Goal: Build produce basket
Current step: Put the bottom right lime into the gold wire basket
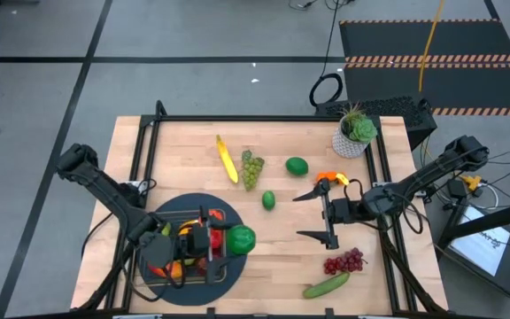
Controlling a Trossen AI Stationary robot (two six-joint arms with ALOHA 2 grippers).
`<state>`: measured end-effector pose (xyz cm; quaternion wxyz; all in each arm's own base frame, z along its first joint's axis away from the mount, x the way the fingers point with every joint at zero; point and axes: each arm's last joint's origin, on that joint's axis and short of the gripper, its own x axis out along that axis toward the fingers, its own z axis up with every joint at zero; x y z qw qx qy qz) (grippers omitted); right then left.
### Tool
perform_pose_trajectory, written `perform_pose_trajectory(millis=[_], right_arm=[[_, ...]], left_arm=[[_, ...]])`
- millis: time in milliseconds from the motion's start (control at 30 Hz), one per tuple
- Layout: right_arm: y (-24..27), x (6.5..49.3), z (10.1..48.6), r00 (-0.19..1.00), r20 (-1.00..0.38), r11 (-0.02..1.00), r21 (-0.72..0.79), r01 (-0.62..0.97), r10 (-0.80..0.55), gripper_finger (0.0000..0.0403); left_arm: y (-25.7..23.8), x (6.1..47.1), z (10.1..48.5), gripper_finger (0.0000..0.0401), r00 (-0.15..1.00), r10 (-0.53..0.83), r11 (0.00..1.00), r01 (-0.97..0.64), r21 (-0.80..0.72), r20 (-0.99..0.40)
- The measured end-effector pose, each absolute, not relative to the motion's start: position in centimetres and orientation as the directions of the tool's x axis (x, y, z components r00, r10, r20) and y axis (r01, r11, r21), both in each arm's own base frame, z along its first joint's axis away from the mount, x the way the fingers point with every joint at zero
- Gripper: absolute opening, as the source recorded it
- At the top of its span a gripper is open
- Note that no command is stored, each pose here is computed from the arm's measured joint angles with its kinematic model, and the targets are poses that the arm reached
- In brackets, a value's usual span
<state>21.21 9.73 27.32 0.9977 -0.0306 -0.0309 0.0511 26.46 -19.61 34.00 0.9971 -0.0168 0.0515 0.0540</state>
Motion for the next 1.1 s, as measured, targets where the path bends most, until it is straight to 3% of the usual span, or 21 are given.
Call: perform_pose_trajectory(millis=[367, 600, 700, 800, 1100], right_arm=[[9.8, 21.2, 26.7, 0.994, 0.0, 0.994, 0.032, -0.109, 0.109, 0.0393], [9.9, 21.2, 26.4, 0.993, -0.028, 0.987, 0.117, -0.112, 0.116, 0.0393], [9.9, 21.2, 26.2, 0.992, -0.051, 0.987, 0.119, -0.108, 0.115, 0.0393], [9.9, 21.2, 26.2, 0.992, -0.049, 0.986, 0.13, -0.107, 0.114, 0.0393], [9.9, 21.3, 26.2, 0.993, -0.047, 0.983, 0.152, -0.103, 0.111, 0.0393]], left_arm=[[-19.7, 24.1, 34.3, 0.031, 0.98, 0.067, 0.944, -0.002, 0.329, -0.187], [-18.1, 20.7, 34.1, 0.0319, 0.929, 0.054, 0.979, 0.022, 0.202, -0.365], [-17.7, 18.9, 33.2, 0.0312, 0.858, -0.014, 0.992, 0.078, 0.103, -0.513], [-17.3, 17.6, 32.2, 0.0305, 0.777, -0.012, 0.999, 0.035, 0.025, -0.629], [-17.9, 17.1, 27.9, 0.0321, 0.694, 0.055, 0.995, -0.096, -0.017, -0.718]])
